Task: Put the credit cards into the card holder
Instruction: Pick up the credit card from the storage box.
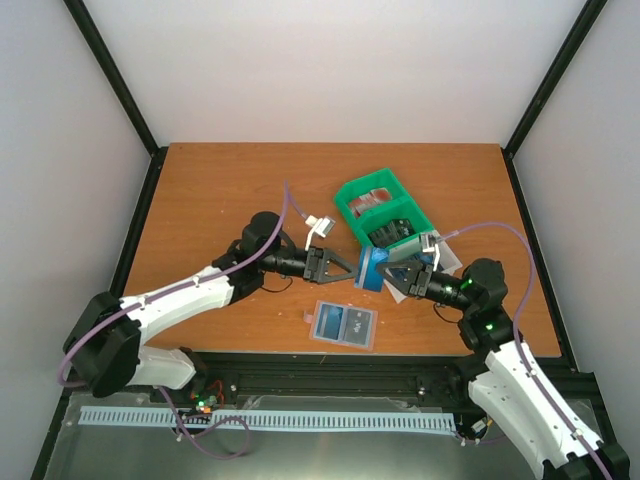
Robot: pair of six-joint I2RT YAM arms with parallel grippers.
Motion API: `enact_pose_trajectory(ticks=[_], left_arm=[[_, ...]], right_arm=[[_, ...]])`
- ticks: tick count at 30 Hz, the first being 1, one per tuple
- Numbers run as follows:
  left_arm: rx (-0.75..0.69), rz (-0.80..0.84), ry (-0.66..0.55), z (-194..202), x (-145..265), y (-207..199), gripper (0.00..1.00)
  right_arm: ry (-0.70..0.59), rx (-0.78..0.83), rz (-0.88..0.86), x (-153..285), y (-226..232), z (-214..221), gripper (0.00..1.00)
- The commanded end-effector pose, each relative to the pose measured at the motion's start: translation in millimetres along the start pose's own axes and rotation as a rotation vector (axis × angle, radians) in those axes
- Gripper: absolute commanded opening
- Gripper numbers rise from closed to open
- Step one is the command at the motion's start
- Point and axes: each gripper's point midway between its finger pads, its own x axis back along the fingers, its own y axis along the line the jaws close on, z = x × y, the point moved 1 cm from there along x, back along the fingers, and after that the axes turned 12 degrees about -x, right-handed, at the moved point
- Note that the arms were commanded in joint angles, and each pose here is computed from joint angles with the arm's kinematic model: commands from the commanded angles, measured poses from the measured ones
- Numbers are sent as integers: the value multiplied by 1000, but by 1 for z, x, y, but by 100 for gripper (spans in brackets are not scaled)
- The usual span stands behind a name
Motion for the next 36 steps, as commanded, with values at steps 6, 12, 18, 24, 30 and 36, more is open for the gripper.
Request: enact_pose_trajectory(ticks=[6,12,18,24,30,36], left_arm=[[-2,42,18,-3,-9,-2,37],[8,61,27,0,-11,1,17],[26,11,29,6,-10,13,1],[46,-262,-4,17,4,56,1],[156,-565,38,66,34,117,1],[232,-564,86,111,41,137,1]], right_arm=[[-30,-18,-47,-6,-3,-3,3],[-32,-38,-20,-10,-16,-3,3],[-30,-29,30,-10,-29,-1,16],[-76,-7,270,6,-63,3,45],[-100,-57,494,28,-110,16,47],[-80,-35,785,38,-151,26,43]])
